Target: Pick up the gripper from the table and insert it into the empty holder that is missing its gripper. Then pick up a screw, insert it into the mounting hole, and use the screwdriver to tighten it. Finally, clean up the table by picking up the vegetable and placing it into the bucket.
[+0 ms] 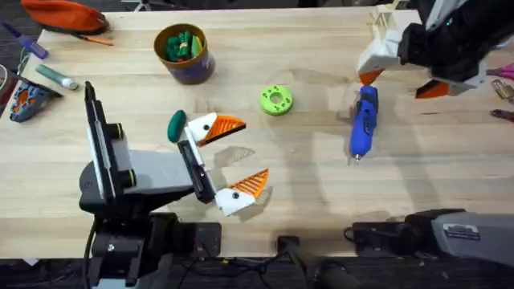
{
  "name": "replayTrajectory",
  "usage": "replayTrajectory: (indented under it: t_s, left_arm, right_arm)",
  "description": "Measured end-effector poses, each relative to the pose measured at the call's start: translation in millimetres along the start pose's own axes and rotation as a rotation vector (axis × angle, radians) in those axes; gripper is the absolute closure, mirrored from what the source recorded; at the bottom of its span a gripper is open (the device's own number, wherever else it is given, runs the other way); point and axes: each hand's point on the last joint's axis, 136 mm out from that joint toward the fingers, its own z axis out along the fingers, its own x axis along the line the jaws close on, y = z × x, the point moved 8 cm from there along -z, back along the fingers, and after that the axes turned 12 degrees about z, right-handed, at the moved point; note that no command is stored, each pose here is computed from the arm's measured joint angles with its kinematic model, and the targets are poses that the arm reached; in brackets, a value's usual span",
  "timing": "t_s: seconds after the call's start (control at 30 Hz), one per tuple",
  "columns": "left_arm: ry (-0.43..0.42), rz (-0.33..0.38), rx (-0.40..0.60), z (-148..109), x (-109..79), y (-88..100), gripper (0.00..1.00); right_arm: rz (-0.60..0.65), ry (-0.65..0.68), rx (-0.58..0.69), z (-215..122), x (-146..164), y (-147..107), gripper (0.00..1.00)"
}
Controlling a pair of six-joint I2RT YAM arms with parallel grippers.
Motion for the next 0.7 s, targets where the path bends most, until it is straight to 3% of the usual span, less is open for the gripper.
replayTrajectory:
  t_s: [0.6,0.63,0.7]
  left_arm:
    - [-0.008,-0.003,-0.001,0.0,-0.8,-0.1,0.021]
    - [-0.008,-0.005,-0.001,0.0,-0.8,-0.1,0.133]
    - [-0.008,-0.003,-0.001,0.0,-0.8,-0.1,0.468]
  right_arm:
    - [0.000,0.000,0.000,0.0,0.0,0.0,0.009]
    - [0.000,0.000,0.000,-0.1,0.0,0.0,0.009]
    - [0.000,0.000,0.000,-0.1,0.0,0.0,0.010]
